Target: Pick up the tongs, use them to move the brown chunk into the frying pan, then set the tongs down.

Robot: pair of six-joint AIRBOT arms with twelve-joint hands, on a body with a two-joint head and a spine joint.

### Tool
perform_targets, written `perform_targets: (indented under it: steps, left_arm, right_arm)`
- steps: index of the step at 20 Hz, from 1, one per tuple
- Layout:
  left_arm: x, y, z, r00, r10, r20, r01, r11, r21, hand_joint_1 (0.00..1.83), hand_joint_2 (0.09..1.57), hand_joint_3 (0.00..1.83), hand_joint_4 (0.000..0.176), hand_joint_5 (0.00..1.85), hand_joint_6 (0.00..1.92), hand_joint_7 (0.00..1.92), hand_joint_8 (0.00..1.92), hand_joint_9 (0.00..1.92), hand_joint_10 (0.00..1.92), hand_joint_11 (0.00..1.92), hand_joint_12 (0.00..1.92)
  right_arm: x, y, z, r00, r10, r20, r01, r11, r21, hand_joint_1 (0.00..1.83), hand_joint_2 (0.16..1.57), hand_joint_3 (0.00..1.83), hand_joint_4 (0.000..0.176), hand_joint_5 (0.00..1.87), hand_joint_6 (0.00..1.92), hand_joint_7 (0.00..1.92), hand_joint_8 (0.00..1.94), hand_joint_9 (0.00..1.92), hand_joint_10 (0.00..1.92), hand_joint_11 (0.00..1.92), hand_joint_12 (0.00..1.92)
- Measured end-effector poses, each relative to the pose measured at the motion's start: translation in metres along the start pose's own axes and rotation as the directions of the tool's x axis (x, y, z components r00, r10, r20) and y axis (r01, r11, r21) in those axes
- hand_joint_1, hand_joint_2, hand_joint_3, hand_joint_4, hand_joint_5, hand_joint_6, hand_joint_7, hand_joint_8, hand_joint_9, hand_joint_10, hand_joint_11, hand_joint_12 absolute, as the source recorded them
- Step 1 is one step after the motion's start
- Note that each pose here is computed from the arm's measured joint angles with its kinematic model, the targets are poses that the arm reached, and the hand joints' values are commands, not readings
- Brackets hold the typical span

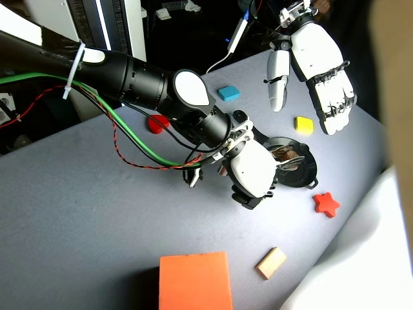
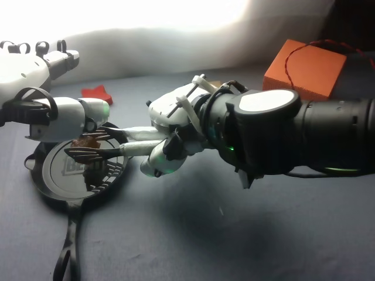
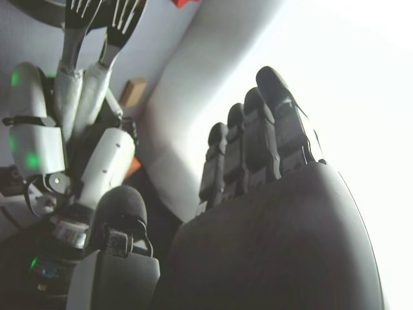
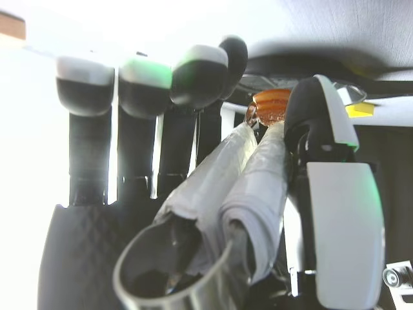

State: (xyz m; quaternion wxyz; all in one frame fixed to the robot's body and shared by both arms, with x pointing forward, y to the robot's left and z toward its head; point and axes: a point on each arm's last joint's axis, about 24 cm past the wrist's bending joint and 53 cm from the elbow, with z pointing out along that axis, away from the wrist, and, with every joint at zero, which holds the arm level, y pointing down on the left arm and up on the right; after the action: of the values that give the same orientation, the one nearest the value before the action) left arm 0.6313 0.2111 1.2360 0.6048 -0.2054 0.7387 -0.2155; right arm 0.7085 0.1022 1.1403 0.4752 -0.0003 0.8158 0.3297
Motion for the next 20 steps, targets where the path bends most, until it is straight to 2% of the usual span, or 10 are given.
perform_targets:
  steps: [3, 4, 5, 6, 8, 10, 11, 13, 17, 20]
  left_arm:
    - [0.000, 0.000, 0.000, 1.0000, 0.000, 0.000, 0.000, 1.0000, 0.000, 0.04, 1.30, 0.00, 0.039, 0.07, 0.01, 0.13, 0.01, 0.17, 0.01, 0.00, 0.72]
    - [0.000, 0.000, 0.000, 1.0000, 0.000, 0.000, 0.000, 1.0000, 0.000, 0.05, 1.31, 0.00, 0.038, 0.06, 0.00, 0.11, 0.00, 0.14, 0.00, 0.00, 0.62]
    - [0.000, 0.000, 0.000, 1.0000, -0.001, 0.000, 0.001, 1.0000, 0.000, 0.06, 1.30, 0.00, 0.038, 0.07, 0.00, 0.12, 0.00, 0.16, 0.01, 0.00, 0.66]
    - [0.000, 0.000, 0.000, 1.0000, 0.000, 0.000, 0.000, 1.0000, 0.000, 0.05, 1.30, 0.00, 0.036, 0.07, 0.00, 0.13, 0.01, 0.16, 0.01, 0.00, 0.67]
    - [0.000, 0.000, 0.000, 1.0000, 0.002, 0.000, -0.002, 1.0000, 0.000, 0.01, 1.29, 0.00, 0.046, 0.06, 0.00, 0.14, 0.00, 0.17, 0.01, 0.00, 0.68]
    - [0.000, 0.000, 0.000, 1.0000, 0.002, 0.000, -0.002, 1.0000, 0.000, 0.03, 1.29, 0.00, 0.043, 0.06, 0.01, 0.13, 0.00, 0.17, 0.00, 0.00, 0.68]
    - [0.000, 0.000, 0.000, 1.0000, 0.001, -0.001, -0.001, 1.0000, -0.001, 0.03, 1.30, 0.00, 0.038, 0.06, 0.00, 0.11, 0.00, 0.14, 0.00, 0.00, 0.62]
    - [0.000, 0.000, 0.000, 1.0000, 0.001, -0.001, -0.001, 1.0000, -0.001, 0.01, 1.30, 0.00, 0.048, 0.06, 0.00, 0.12, 0.01, 0.16, 0.01, 0.00, 0.63]
    - [0.000, 0.000, 0.000, 1.0000, 0.001, -0.001, -0.001, 1.0000, -0.001, 0.00, 1.29, 0.00, 0.038, 0.07, 0.00, 0.12, 0.00, 0.16, 0.01, 0.00, 0.64]
    - [0.000, 0.000, 0.000, 1.0000, 0.001, 0.000, -0.001, 1.0000, -0.001, 0.00, 1.31, 0.00, 0.040, 0.07, 0.00, 0.12, 0.00, 0.14, 0.00, 0.00, 0.61]
  right_arm:
    - [0.002, 0.002, -0.003, 1.000, -0.013, -0.007, 0.013, 1.000, -0.013, 0.30, 1.49, 0.00, 0.000, 0.88, 1.30, 1.21, 1.46, 1.20, 1.77, 1.04, 1.92]
    - [0.002, 0.003, -0.003, 1.000, -0.015, -0.009, 0.015, 1.000, -0.017, 0.31, 1.49, 0.00, 0.000, 0.89, 1.32, 1.20, 1.48, 1.18, 1.79, 1.01, 1.92]
    - [0.003, 0.004, -0.004, 1.000, -0.018, -0.010, 0.018, 1.000, -0.019, 0.31, 1.49, 0.00, 0.000, 0.90, 1.31, 1.19, 1.48, 1.18, 1.78, 1.00, 1.92]
    - [0.004, 0.005, -0.004, 1.000, -0.022, -0.011, 0.022, 1.000, -0.021, 0.28, 1.49, 0.00, 0.000, 0.88, 1.26, 1.19, 1.43, 1.17, 1.76, 0.99, 1.92]
    - [0.006, 0.004, -0.004, 0.999, -0.029, -0.014, 0.029, 0.999, -0.021, 0.26, 1.48, 0.00, 0.000, 0.86, 1.15, 1.14, 1.35, 1.11, 1.73, 0.92, 1.92]
    - [0.010, 0.002, -0.004, 0.999, -0.035, -0.022, 0.035, 0.999, -0.016, 0.29, 1.46, 0.00, 0.000, 0.83, 1.08, 1.08, 1.37, 1.04, 1.74, 0.86, 1.92]
    - [0.012, 0.000, -0.004, 0.999, -0.048, -0.022, 0.048, 0.999, -0.015, 0.29, 1.45, 0.00, 0.000, 0.81, 1.07, 1.05, 1.38, 1.00, 1.74, 0.84, 1.92]
    - [0.016, -0.003, -0.005, 0.998, -0.062, -0.023, 0.061, 0.998, -0.009, 0.29, 1.44, 0.00, 0.000, 0.78, 1.06, 1.01, 1.36, 0.96, 1.73, 0.81, 1.92]
    - [0.018, -0.003, -0.006, 0.998, -0.062, -0.025, 0.062, 0.998, -0.009, 0.32, 1.40, 0.00, 0.000, 0.72, 1.08, 0.92, 1.45, 0.89, 1.77, 0.77, 1.92]
    - [0.018, -0.003, -0.008, 0.998, -0.061, -0.027, 0.061, 0.998, -0.010, 0.32, 1.39, 0.00, 0.000, 0.73, 1.03, 0.91, 1.45, 0.88, 1.78, 0.75, 1.92]
